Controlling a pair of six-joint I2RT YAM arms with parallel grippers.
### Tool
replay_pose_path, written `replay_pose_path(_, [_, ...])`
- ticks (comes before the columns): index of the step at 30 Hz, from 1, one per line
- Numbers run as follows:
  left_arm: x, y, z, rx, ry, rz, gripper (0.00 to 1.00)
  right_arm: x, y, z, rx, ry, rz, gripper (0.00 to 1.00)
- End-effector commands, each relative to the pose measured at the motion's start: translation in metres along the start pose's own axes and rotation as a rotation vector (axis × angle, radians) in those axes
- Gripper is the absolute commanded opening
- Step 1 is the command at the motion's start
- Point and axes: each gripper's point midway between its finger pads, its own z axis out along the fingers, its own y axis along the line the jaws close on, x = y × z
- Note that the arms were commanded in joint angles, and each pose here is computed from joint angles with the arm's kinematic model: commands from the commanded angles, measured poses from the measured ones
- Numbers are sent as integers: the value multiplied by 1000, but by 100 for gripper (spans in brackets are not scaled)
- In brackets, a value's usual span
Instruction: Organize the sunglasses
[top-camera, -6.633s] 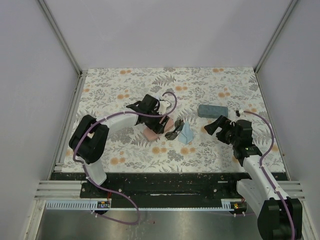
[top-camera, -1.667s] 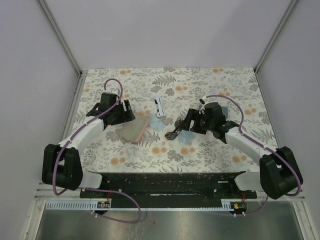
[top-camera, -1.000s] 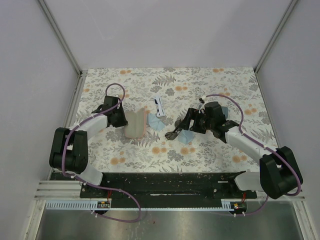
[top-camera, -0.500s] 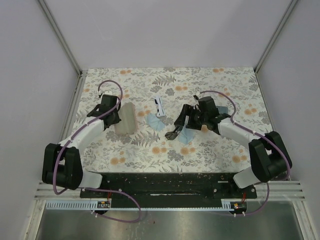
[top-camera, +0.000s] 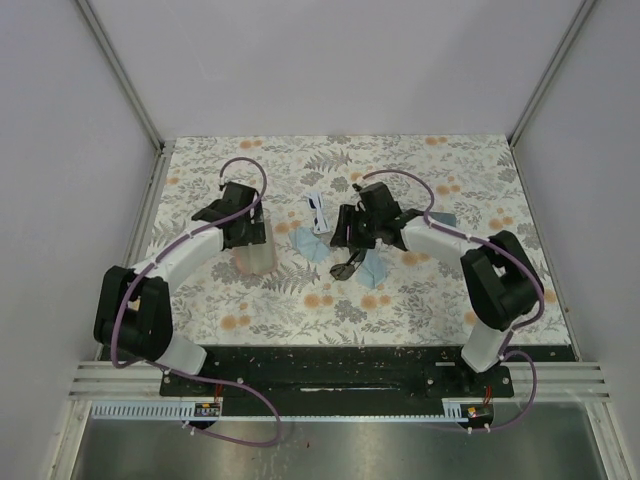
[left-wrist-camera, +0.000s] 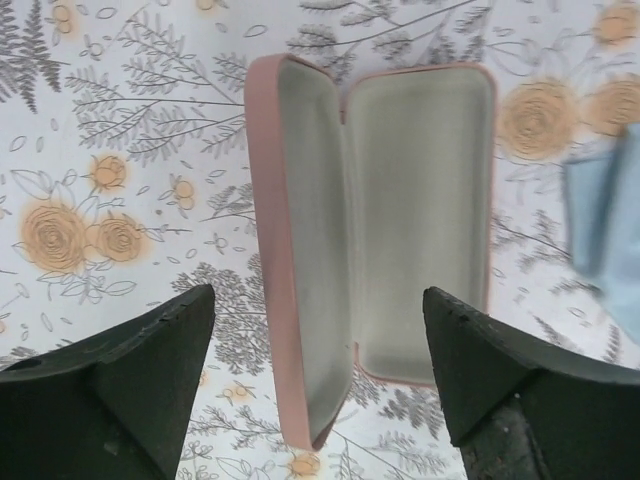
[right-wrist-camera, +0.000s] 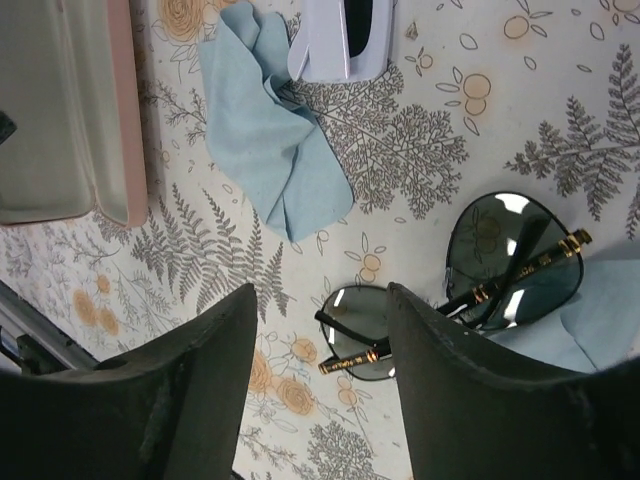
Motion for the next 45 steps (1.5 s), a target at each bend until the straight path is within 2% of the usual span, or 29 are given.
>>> replay_pose_path(1, [-40, -28, -34, 201, -121, -73, 89, -14, 8, 14, 29, -16, -76, 59])
replay_pose_path(8, [-51, -33, -59, 305, -163, -125, 90, -7, -2, 46, 132, 34, -139, 53])
replay_pose_path(14, [-64, -40, -96, 438, -272, -178, 91, -1, -10, 65, 216, 51, -207, 47])
replay_pose_path(18, [-70, -30, -112, 452, -330, -222, 93, 5, -16, 77, 270, 63, -242, 46])
replay_pose_path(24, [-70, -25, -114, 452, -335, -220, 94, 22, -15, 86, 320, 84, -315, 34])
replay_pose_path(31, [-67, -31, -108, 476, -312, -218, 94, 33, -5, 67, 331, 80, -343, 21])
replay_pose_path(35, [-59, -47, -103, 552, -272, -221, 93, 38, 2, 47, 294, 78, -316, 0])
replay_pose_path(39, [-46, -66, -96, 591, -226, -195, 91, 41, 13, 23, 231, 54, -281, 0])
replay_pose_path(45, [-29, -107, -85, 641, -140, -68, 87, 59, 20, -8, 151, 65, -232, 0])
